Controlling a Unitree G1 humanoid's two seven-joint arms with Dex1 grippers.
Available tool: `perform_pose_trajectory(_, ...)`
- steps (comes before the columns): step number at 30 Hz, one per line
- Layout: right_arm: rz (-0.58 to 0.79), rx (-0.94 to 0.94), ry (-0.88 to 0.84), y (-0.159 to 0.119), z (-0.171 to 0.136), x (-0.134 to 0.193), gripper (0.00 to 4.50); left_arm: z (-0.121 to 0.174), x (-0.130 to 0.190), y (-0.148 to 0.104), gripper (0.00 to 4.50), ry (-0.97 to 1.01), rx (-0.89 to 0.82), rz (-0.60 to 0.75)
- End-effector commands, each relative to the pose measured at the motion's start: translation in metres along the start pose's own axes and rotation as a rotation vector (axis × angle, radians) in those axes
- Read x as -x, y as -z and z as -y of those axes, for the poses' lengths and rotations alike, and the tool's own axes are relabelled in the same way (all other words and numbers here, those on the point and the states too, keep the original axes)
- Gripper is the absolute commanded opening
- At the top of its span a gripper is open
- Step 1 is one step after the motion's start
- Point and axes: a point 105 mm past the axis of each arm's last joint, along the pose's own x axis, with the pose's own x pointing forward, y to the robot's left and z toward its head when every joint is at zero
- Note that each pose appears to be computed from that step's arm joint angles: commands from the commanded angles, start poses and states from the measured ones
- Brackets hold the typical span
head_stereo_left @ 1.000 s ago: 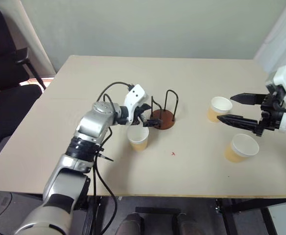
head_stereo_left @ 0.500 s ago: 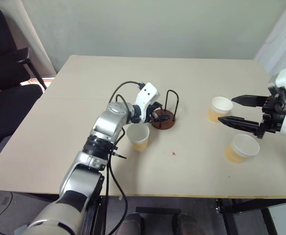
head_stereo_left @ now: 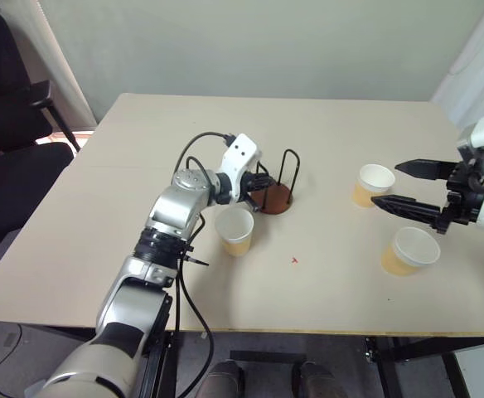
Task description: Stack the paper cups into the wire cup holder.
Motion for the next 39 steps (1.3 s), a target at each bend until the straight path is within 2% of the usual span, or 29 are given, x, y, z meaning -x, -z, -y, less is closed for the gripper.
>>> perform_pose_trajectory(1,0.021,0.052,0.010,-0.011,-0.003,0.008,4.50,0.014,0.000,-0.025,0.05,0.079,-0.059,0.077)
perform_pose_trajectory(8,-0.036,0.043,-0.068,-0.014,-0.018,0.021,4.50,0.053,0.005,-0.044,0.05,0.345,-0.175,0.110)
perform_pose_trajectory(12,-0.078,0.052,-0.146,-0.017,-0.037,0.027,4.50,0.077,0.007,-0.041,0.05,0.482,-0.249,0.079)
perform_pose_trajectory(15,-0.101,0.074,-0.135,-0.021,-0.039,0.034,4.50,0.095,0.005,-0.034,0.05,0.549,-0.252,0.063)
perform_pose_trajectory(21,-0.106,0.082,-0.116,-0.021,-0.040,0.036,4.50,0.119,-0.005,-0.015,0.05,0.593,-0.213,0.026)
perform_pose_trajectory(28,-0.111,0.098,-0.117,-0.021,-0.038,0.033,4.50,0.120,-0.004,0.011,0.05,0.557,-0.228,-0.062)
perform_pose_trajectory(31,-0.111,0.113,-0.118,-0.021,-0.035,0.030,4.50,0.118,-0.002,0.013,0.05,0.534,-0.245,-0.078)
perform_pose_trajectory(34,-0.116,0.148,-0.123,-0.021,-0.030,0.026,4.50,0.115,0.000,0.012,0.82,0.510,-0.281,-0.084)
perform_pose_trajectory(39,-0.119,0.200,-0.147,-0.023,-0.026,0.017,4.50,0.108,0.010,-0.001,2.54,0.513,-0.365,-0.074)
